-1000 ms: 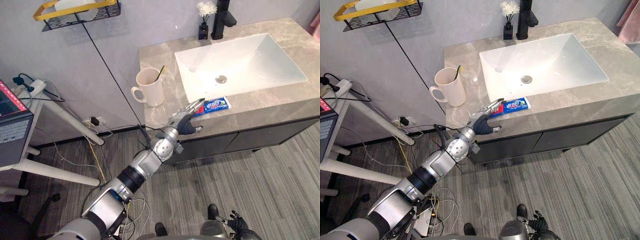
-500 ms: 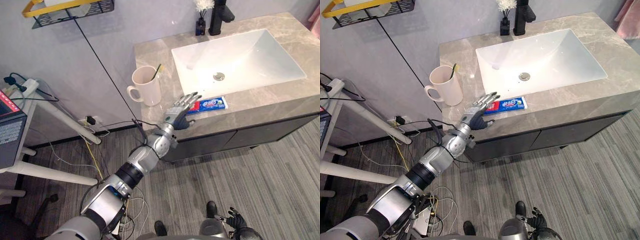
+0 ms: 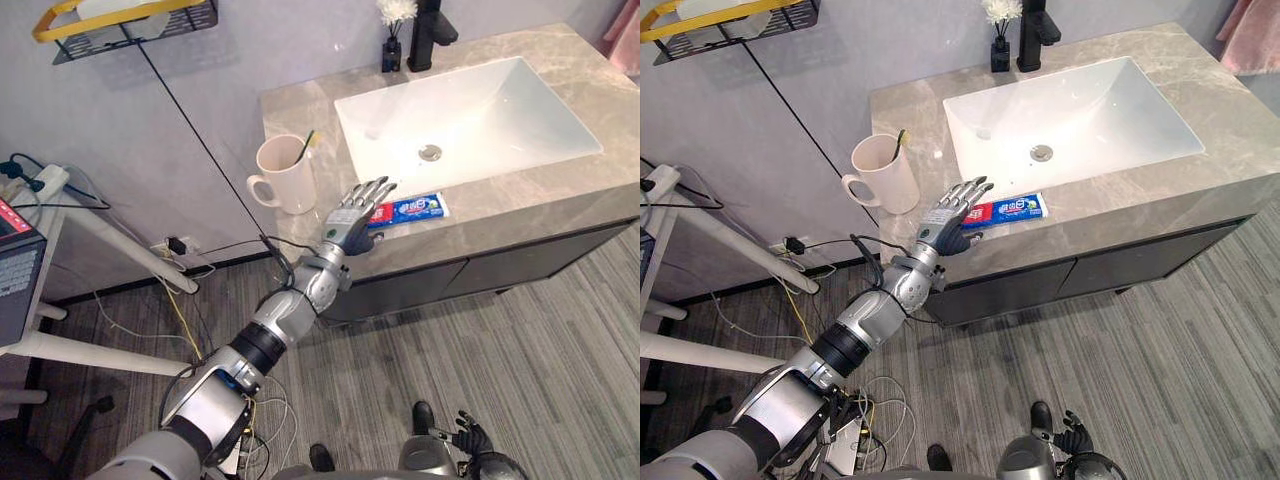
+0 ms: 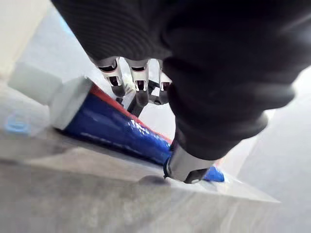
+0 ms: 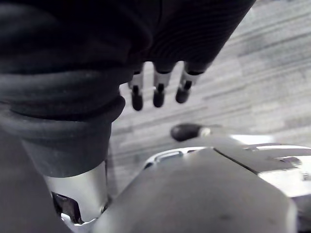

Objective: Organize washtable

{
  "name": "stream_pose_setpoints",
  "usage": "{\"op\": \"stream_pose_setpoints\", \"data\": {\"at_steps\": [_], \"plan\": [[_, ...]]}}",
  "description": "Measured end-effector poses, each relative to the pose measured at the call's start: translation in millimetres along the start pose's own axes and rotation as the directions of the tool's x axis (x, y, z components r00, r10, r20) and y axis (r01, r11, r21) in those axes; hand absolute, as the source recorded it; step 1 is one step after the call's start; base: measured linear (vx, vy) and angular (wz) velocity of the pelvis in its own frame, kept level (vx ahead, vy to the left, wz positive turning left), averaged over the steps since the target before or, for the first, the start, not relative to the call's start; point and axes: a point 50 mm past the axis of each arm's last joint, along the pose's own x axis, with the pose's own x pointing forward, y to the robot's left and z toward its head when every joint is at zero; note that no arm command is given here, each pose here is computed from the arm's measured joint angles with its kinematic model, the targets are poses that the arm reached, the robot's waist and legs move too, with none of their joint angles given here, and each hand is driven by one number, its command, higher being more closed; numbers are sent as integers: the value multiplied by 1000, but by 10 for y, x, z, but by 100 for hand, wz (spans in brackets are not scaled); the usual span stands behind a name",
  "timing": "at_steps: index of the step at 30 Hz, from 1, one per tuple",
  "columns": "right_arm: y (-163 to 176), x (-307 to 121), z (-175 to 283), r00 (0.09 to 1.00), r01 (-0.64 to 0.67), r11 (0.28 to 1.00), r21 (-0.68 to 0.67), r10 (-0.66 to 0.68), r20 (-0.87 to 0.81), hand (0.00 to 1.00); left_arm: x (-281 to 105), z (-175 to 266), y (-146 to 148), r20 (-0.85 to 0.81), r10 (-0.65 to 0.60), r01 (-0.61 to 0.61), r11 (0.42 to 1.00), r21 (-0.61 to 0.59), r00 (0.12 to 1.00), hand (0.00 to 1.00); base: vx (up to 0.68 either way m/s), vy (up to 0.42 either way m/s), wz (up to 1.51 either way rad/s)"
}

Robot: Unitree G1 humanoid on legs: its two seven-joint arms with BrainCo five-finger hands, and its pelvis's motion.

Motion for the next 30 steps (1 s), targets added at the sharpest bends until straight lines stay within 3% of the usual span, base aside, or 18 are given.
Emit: {"op": "stream_pose_setpoints", "data": {"at_steps": [5,12,23,30], "plan": [[-22,1,6,1000,1,1000,-4,-1,2,0,8,-43,-74,2,-76,76,995,65,997,0,-52,-33,-4],[-22,12,100,999,-13,1000,-14,13,45,0,161,-268,7,-84,-87,98,986,136,993,0,-77,-39,-14],[51,-48,199,989,-51,999,-17,53,138,0,267,-676,378,-249,71,-22,980,197,966,0,-155,-61,-33],[98,-76,167,987,-62,998,-26,65,148,0,330,-689,486,-290,122,-67,979,191,949,0,-39,-95,8]]}}
